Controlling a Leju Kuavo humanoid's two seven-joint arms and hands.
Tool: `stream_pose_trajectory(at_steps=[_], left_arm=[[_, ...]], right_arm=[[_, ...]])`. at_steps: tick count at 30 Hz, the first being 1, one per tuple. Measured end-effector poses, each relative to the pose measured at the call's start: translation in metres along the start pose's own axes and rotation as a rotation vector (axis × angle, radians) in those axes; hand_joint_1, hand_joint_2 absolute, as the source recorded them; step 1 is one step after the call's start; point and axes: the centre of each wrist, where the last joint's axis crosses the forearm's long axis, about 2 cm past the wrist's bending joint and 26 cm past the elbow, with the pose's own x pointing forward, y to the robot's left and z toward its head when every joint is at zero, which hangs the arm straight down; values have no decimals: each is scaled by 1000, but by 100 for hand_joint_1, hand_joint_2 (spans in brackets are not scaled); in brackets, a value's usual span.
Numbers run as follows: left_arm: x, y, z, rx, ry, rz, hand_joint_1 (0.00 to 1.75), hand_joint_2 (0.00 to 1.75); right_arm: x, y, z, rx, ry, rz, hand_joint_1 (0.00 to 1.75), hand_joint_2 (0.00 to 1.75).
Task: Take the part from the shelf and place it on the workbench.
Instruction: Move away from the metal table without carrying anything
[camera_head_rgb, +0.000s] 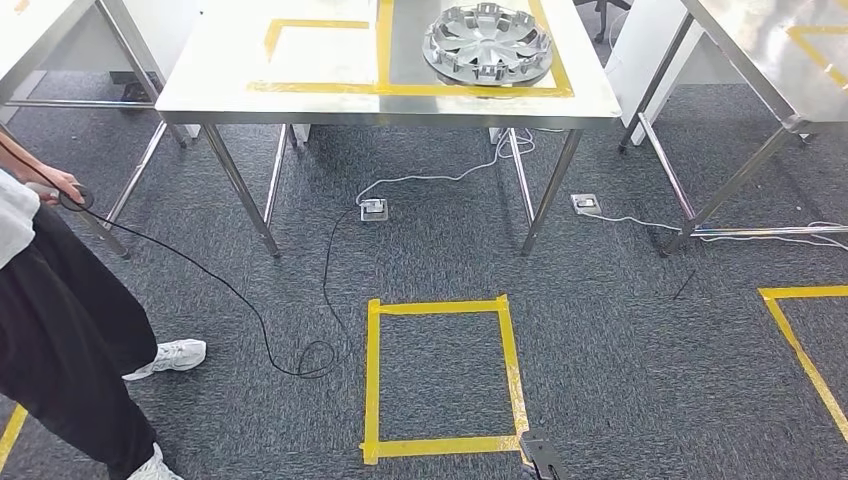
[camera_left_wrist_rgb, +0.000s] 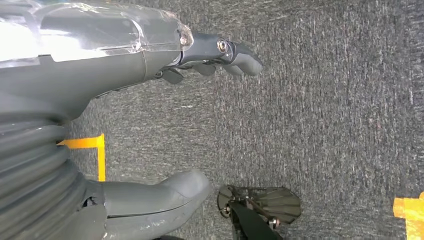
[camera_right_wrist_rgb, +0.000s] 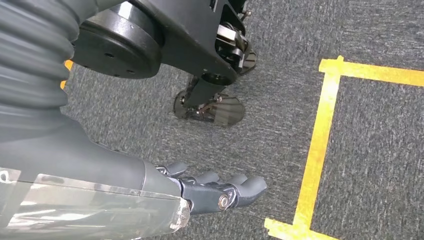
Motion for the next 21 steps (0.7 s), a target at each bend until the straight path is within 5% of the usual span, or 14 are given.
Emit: stream_pose_trajectory(at_steps=[21], left_arm=[[0,0,0,-1,1,0,0,175]], right_arm=[[-1,0,0,-3,1,-13,0,0]])
